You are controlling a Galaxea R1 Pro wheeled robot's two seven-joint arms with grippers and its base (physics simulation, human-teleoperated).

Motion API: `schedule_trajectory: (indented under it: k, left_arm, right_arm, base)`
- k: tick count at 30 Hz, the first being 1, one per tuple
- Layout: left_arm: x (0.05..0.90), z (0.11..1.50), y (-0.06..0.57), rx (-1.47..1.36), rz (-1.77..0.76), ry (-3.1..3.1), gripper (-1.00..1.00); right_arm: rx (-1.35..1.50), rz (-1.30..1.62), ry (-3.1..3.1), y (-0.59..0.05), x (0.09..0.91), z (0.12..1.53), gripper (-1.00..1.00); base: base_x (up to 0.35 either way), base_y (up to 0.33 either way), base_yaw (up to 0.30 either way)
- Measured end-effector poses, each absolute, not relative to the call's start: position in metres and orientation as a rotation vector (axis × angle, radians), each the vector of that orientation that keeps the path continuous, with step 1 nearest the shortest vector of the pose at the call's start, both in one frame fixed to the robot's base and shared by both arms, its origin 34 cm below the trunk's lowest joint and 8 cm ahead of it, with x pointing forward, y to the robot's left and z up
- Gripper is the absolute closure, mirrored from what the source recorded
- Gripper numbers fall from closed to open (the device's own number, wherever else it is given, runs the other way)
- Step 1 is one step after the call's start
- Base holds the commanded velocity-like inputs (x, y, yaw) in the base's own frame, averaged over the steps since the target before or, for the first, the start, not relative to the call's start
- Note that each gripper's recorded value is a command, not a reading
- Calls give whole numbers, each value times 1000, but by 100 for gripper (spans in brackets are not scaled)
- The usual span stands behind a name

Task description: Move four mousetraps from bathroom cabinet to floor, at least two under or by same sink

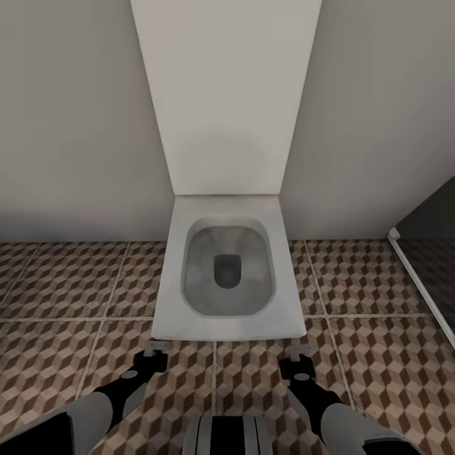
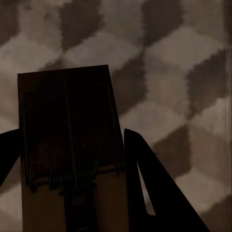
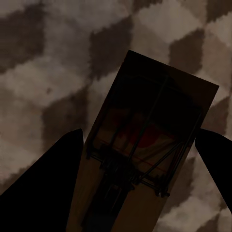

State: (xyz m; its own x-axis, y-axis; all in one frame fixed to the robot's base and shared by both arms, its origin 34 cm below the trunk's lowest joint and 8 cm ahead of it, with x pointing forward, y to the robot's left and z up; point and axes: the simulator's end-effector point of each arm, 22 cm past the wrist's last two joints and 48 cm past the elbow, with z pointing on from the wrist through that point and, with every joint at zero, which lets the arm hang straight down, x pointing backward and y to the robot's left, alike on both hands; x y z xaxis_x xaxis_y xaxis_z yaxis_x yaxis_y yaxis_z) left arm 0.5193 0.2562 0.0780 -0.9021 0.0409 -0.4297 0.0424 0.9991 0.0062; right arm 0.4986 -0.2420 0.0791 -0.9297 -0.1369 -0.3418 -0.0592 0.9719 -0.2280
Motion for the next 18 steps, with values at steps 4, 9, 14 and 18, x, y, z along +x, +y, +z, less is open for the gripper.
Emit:
schedule_trajectory:
  k: [4,9,14,18]
  left_arm:
    - [519,78,252,58,-8,2700,100]
    - [519,78,247,55,-10,2701,100]
    - [520,78,240,31,-18,2696,100]
    - [520,79,237,18,-20,2694,100]
  right_arm:
    - [-143,-304,2757,-241,503,80,100]
    - [-147,-309,2764,-242,510,81,100]
    - [-145,-309,2763,-242,512,82,100]
    - [-142,-309,2763,-242,512,82,100]
  base:
    - [0,0,0]
    - [0,0,0]
    - [0,0,0]
    - [0,0,0]
